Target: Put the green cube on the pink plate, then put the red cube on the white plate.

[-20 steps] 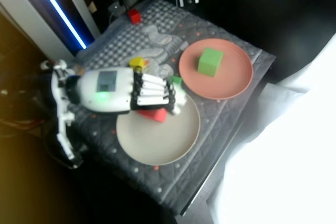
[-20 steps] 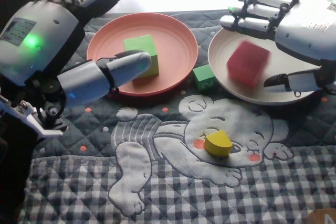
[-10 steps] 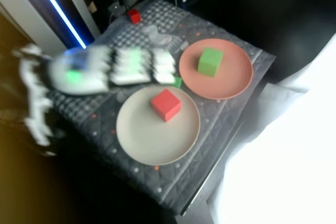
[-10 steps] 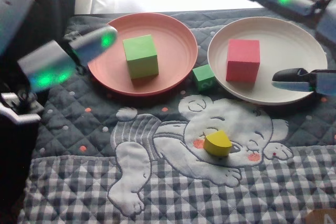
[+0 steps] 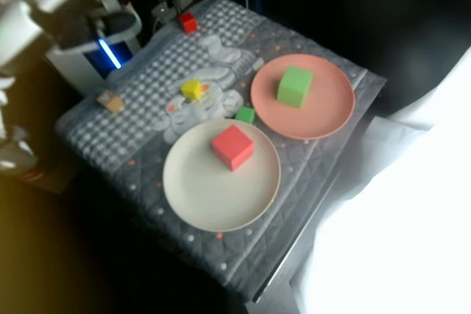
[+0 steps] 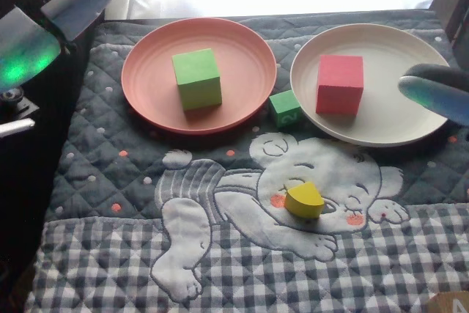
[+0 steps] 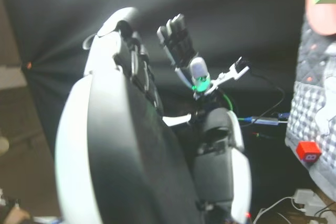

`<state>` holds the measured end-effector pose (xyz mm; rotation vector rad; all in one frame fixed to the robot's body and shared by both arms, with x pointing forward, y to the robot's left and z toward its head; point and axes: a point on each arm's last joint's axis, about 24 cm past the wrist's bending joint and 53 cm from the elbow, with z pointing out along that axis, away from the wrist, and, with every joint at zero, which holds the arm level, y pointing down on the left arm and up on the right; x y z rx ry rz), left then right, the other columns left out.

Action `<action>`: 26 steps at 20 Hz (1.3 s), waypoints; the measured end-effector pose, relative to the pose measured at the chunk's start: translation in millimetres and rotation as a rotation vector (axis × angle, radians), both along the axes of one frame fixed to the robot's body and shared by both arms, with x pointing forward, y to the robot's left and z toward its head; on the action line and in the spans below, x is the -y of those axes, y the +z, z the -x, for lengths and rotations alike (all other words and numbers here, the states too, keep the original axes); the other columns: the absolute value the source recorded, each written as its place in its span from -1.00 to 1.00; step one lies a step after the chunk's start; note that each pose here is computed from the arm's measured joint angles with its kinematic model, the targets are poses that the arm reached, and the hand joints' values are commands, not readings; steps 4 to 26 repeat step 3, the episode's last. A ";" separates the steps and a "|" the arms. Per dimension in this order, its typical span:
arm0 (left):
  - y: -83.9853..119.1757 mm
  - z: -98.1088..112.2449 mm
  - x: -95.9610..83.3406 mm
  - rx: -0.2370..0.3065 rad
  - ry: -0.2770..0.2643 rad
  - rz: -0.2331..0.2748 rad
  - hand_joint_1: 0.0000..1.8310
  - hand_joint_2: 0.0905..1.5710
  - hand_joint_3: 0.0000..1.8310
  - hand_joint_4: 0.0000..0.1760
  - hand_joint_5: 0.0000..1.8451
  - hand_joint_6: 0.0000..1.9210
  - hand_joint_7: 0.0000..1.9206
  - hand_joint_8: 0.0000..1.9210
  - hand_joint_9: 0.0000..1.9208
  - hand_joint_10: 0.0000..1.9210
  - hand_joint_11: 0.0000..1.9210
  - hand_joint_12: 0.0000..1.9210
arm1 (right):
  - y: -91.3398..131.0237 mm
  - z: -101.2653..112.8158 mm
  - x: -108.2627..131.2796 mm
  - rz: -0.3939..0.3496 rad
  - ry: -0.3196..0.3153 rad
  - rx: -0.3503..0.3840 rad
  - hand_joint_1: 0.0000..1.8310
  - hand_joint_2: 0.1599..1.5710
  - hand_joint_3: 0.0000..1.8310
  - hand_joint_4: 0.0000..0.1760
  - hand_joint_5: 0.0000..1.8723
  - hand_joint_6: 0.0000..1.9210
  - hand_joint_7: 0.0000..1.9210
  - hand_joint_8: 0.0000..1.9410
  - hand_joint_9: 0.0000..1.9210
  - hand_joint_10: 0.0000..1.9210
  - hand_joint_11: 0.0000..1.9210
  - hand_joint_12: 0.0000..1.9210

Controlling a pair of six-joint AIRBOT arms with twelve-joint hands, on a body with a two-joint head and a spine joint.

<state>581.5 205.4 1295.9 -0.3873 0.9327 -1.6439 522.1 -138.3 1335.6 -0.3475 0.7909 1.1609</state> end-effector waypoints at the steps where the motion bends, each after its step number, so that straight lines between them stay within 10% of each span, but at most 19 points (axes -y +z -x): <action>1: 2.0 1.4 3.0 0.003 -0.009 0.002 -0.93 0.45 -1.00 -0.77 -0.95 -1.00 -0.81 -1.00 -0.73 -0.99 -0.82 -0.95 | 2.7 4.2 -0.1 -0.012 0.004 0.012 -1.00 0.71 -1.00 0.13 -1.00 -0.23 -0.70 -0.97 -0.63 -0.94 -1.00 0.17; 2: 5.3 2.6 4.1 0.005 -0.012 0.009 -0.86 0.41 -1.00 -0.80 -0.99 -1.00 -0.96 -1.00 -0.73 -0.99 -0.89 -0.97 | 4.5 6.7 -0.2 -0.018 0.001 0.020 -1.00 0.81 -0.98 -0.46 -1.00 -0.01 -0.59 -0.94 -0.62 -0.94 -1.00 0.14; 26: 9.8 5.4 3.2 0.016 -0.014 0.006 -0.86 0.41 -1.00 -0.80 -0.99 -1.00 -0.96 -1.00 -0.73 -0.99 -0.89 -0.97 | 5.0 8.6 -0.2 -0.019 -0.002 0.024 -1.00 0.81 -0.98 -0.46 -1.00 -0.01 -0.59 -0.94 -0.62 -0.94 -1.00 0.14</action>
